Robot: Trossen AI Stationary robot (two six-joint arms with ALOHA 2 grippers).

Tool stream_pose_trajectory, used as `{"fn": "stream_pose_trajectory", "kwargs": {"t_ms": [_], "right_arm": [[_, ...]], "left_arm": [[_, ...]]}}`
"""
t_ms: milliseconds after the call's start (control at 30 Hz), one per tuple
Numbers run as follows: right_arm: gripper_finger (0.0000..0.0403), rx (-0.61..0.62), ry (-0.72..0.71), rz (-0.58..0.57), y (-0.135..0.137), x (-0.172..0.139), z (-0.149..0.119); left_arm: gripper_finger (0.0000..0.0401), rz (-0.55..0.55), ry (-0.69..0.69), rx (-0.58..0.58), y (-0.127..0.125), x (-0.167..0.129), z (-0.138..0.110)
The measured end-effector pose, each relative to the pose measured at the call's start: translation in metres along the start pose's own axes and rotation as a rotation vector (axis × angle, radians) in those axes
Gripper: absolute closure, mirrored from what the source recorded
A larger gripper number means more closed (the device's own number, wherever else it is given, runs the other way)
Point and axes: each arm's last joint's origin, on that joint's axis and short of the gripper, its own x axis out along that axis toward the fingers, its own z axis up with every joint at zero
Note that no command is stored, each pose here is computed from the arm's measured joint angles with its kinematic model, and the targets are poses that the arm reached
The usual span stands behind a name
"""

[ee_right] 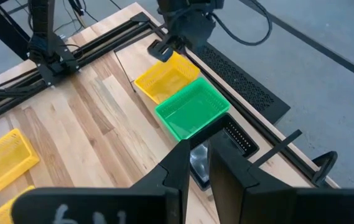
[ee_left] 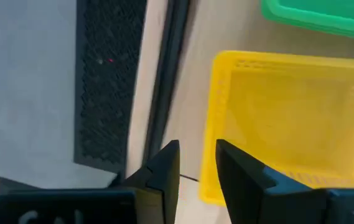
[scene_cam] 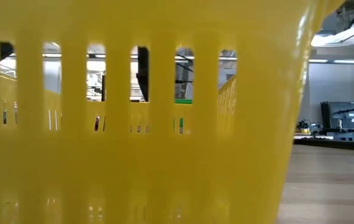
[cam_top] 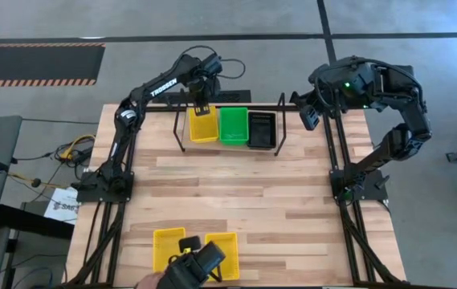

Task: Stack baskets on shelf by color
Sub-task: Stack the left yellow basket on top of the other yellow basket on the shelf

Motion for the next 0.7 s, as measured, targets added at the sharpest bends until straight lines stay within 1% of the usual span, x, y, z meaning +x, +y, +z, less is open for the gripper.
{"fn": "stream_pose_trajectory", "kwargs": {"t_ms": [133,233,300,433,533,700], "right_arm": [[0.0326,-0.013,0.0,0.0,0.0,0.0,0.0],[0.0326,-0.015,0.0,0.0,0.0,0.0,0.0],[0.0326,-0.017,0.0,0.0,0.0,0.0,0.0],[0.0326,-0.017,0.0,0.0,0.0,0.0,0.0],[0.0326,-0.017,0.0,0.001,0.0,0.0,0.0],[0.0326,-0.017,0.0,0.001,0.0,0.0,0.0]], "left_arm": [[0.0321,0.046,0.015,0.028,0.001,0.002,0.001],[0.0337,0.13,0.012,0.037,0.002,0.001,0.006],[0.0354,0.174,-0.015,0.035,0.002,0.0,0.011],[0.0394,0.151,-0.042,0.042,-0.002,0.0,0.014],[0.0396,0.167,-0.055,0.038,-0.006,-0.001,0.018],[0.04,0.157,-0.048,0.029,-0.007,0.003,0.018]]}}
